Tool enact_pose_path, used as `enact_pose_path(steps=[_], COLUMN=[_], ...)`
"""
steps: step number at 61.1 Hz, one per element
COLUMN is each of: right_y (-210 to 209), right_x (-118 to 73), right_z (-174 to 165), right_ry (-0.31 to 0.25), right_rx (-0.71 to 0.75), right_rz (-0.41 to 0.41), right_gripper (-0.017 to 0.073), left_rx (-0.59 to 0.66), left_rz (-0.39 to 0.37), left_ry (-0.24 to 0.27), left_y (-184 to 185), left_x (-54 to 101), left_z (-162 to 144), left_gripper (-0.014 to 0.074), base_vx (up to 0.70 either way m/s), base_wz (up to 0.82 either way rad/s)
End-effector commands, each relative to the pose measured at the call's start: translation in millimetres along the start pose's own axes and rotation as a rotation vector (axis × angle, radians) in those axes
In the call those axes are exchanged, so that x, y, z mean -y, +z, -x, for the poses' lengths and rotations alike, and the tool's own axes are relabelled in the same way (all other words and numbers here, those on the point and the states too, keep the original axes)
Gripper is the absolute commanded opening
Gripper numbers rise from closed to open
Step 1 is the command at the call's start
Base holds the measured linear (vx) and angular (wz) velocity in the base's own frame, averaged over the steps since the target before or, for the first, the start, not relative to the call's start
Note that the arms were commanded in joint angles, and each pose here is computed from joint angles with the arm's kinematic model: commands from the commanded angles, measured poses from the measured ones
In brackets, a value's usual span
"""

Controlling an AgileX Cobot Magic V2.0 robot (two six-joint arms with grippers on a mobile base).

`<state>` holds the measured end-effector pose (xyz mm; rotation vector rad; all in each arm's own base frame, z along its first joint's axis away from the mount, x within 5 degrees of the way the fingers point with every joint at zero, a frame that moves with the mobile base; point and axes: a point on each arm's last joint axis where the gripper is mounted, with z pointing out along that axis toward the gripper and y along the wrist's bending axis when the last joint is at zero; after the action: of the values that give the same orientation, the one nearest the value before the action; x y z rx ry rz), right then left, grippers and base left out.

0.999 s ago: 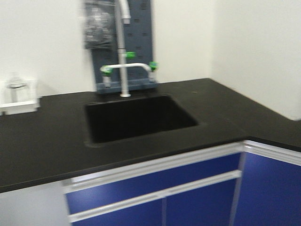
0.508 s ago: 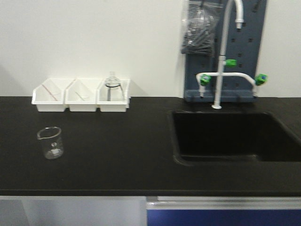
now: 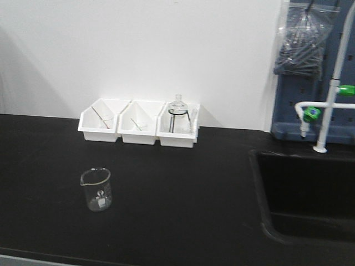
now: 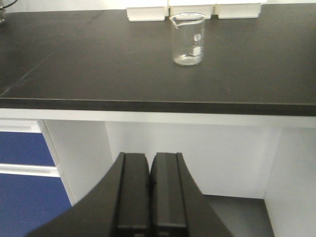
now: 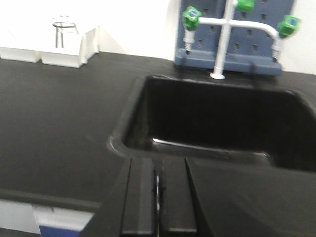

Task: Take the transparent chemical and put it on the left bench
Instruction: 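Drive the base to the bench with white bins, carrying the beaker, then lower the held beaker onto the bench in front of the bins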

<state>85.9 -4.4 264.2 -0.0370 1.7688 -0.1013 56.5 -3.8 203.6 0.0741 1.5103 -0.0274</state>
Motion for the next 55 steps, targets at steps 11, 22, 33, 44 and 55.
enact_pose_path(steps=[11, 22, 33, 44, 55], right_y=[-1.8, -2.0, -2.2, -2.7, 5.8], right_x=[0.6, 0.2, 0.0, -1.0, -3.3], right_z=[16.5, 18.1, 19.5, 24.8, 42.8], right_ry=[-0.032, -0.027, -0.026, 0.005, 0.018], right_rx=[0.105, 0.122, 0.138, 0.196, 0.312], right_rz=[-0.001, 0.003, 0.005, 0.018, 0.048], right_gripper=[-0.0007, -0.0007, -0.0007, -0.0007, -0.0006], left_rx=[0.081, 0.081, 0.081, 0.081, 0.081], left_rz=[0.002, 0.002, 0.002, 0.002, 0.002], left_ry=[-0.009, -0.009, -0.009, -0.009, -0.009], left_y=[-1.3, -1.3, -1.3, -1.3, -1.3], left_x=[-0.1, -0.1, -0.1, -0.1, -0.1], left_z=[2.8, 2.8, 2.8, 2.8, 2.8], left_gripper=[-0.0003, -0.0003, -0.0003, -0.0003, -0.0003], base_vx=[0.26, 0.25, 0.23, 0.19, 0.16], base_wz=[0.23, 0.17, 0.08, -0.02, -0.04])
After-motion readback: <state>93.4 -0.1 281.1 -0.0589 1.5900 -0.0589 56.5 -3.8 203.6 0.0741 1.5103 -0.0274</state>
